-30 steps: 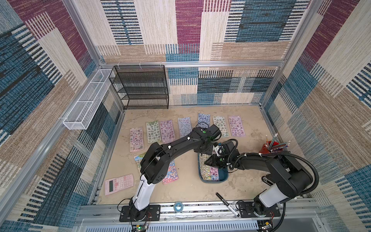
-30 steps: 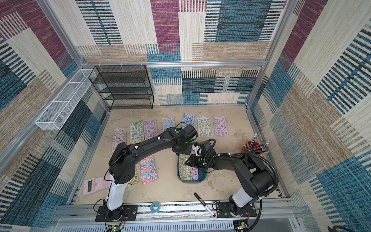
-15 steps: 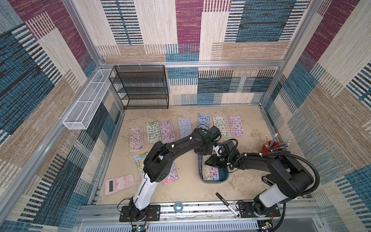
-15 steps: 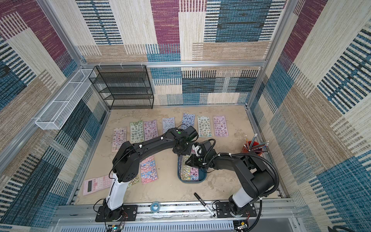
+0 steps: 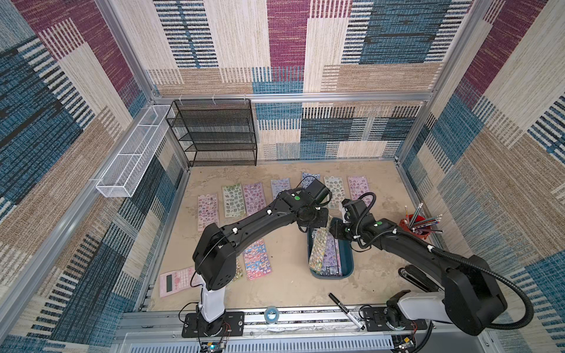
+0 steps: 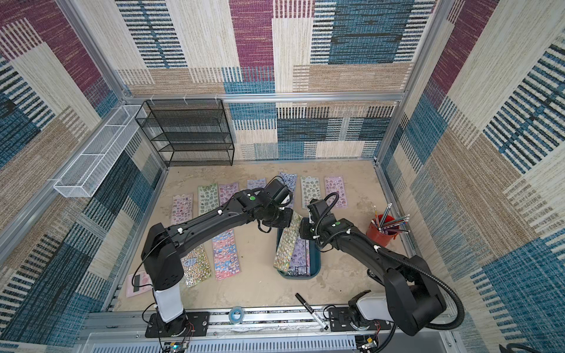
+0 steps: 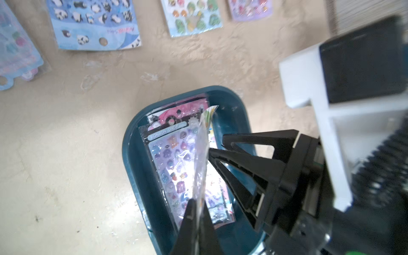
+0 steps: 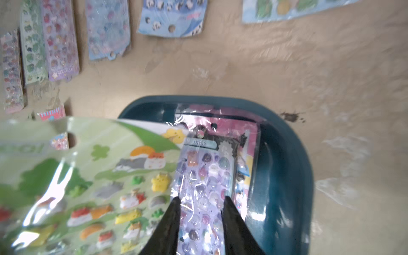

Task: Take the stickers out of the storage box
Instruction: Pick up the sticker from the storage box.

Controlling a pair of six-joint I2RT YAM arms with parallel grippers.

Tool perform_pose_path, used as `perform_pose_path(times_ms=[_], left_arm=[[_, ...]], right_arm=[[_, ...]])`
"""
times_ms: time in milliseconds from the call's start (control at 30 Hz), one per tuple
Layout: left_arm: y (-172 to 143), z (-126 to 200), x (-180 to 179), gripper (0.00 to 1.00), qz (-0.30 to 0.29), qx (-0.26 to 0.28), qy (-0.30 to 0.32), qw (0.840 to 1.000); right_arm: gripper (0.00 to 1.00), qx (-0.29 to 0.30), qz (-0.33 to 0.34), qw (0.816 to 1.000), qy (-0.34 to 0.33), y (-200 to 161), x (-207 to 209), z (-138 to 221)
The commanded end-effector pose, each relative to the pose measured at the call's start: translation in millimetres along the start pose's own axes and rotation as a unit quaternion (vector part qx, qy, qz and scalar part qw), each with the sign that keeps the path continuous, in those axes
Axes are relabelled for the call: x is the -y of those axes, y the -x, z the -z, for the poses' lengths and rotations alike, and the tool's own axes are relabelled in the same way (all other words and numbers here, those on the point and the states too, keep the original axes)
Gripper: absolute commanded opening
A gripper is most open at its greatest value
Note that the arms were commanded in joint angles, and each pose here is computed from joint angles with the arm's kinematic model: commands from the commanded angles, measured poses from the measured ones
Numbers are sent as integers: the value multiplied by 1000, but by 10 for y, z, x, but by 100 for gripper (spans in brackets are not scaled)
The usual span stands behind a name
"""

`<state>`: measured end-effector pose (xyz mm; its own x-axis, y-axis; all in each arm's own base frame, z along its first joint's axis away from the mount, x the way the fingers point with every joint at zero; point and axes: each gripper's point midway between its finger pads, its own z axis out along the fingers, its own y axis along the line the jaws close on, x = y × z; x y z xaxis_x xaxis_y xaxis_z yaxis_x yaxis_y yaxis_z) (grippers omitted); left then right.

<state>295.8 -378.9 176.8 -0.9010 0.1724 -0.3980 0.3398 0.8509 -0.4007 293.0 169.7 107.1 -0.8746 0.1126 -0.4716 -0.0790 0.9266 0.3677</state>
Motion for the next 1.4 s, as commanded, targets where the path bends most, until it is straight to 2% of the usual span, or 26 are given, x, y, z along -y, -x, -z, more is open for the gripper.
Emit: perform_pose_path(times_ms=[0,167,300,500,767,933,1033,1133,1167,1233,1367], left_arm=[[159,272,244,0,2,34,-99,994],[284,778,81,0,20,107,-155,982],[315,1120,-158,0,36,157,-185,970],[320,1500,-431,0,63,216,-231,946],[359,1698,-544,0,72,252,-256,930],[414,1689,-554,0,91,252,-301,915],[429,1661,-550,0,98,249,-320,909],[438,1684,-548,0,103,251,-335,902],[436,1697,-551,0,103,252,-337,901],[434,1722,-570,0,102,256,-335,901],[414,1767,-607,0,105,255,-336,900]], right_arm=[[37,41,33,999,-9,202,-42,236],[39,131,82,984,86,585,-502,721],[37,171,108,958,201,712,-952,1034],[35,132,135,902,388,533,-1523,1238],[44,75,114,878,459,297,-1687,1115],[46,57,112,869,479,181,-1804,1087],[32,47,105,864,491,138,-1859,1040],[13,47,86,871,481,177,-1842,960],[9,49,84,872,480,190,-1840,950],[12,53,85,875,473,222,-1839,944],[31,75,91,910,399,371,-1718,833]])
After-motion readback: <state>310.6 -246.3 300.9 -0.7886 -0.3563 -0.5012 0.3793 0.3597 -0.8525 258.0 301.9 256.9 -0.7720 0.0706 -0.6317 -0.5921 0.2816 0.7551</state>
